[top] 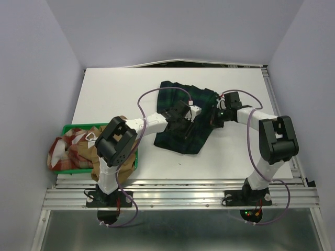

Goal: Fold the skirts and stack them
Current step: Fold the skirt

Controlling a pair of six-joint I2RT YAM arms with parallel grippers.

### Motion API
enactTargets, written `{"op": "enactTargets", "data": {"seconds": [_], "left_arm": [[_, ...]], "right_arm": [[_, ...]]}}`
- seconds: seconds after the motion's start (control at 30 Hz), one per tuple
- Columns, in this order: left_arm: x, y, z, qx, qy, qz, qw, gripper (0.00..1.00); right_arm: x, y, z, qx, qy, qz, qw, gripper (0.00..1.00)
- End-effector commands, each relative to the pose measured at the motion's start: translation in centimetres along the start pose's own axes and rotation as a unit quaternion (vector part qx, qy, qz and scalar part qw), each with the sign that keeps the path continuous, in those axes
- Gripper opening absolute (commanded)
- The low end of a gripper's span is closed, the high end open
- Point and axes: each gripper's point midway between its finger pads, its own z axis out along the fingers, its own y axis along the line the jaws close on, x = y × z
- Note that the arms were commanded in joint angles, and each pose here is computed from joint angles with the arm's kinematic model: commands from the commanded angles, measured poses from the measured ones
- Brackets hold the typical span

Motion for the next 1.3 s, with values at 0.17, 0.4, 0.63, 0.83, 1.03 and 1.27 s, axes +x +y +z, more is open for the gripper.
{"op": "enactTargets", "data": {"seconds": [0.17, 0.4, 0.63, 0.83, 1.03, 1.27], "left_arm": [[-3.6, -1.2, -2.5, -0.014, -0.058, -0.027, 0.998, 0.52], [-2.2, -1.9, -1.8, -0.025, -0.043, -0.018, 0.999, 0.59], [-1.0, -1.1, -0.5, -0.053, -0.023, -0.025, 0.998, 0.55], [-0.6, -0.2, 0.2, -0.076, -0.009, -0.023, 0.997, 0.37], [-0.7, -0.1, 0.1, -0.078, -0.01, -0.019, 0.997, 0.15], [-2.2, -2.4, -1.7, -0.019, -0.031, -0.009, 0.999, 0.0]], "right_arm": [[7.6, 2.6, -2.0, -0.083, 0.076, 0.079, 0.991, 0.03], [9.8, 1.2, -0.5, -0.077, 0.097, 0.09, 0.988, 0.06], [11.7, 0.3, 0.5, -0.045, 0.119, 0.071, 0.989, 0.11], [11.3, -1.9, 0.4, 0.024, 0.121, 0.047, 0.991, 0.12], [11.1, -0.8, -0.4, 0.01, 0.12, 0.052, 0.991, 0.35], [12.0, 1.2, -0.9, -0.034, 0.144, 0.072, 0.986, 0.54]]}}
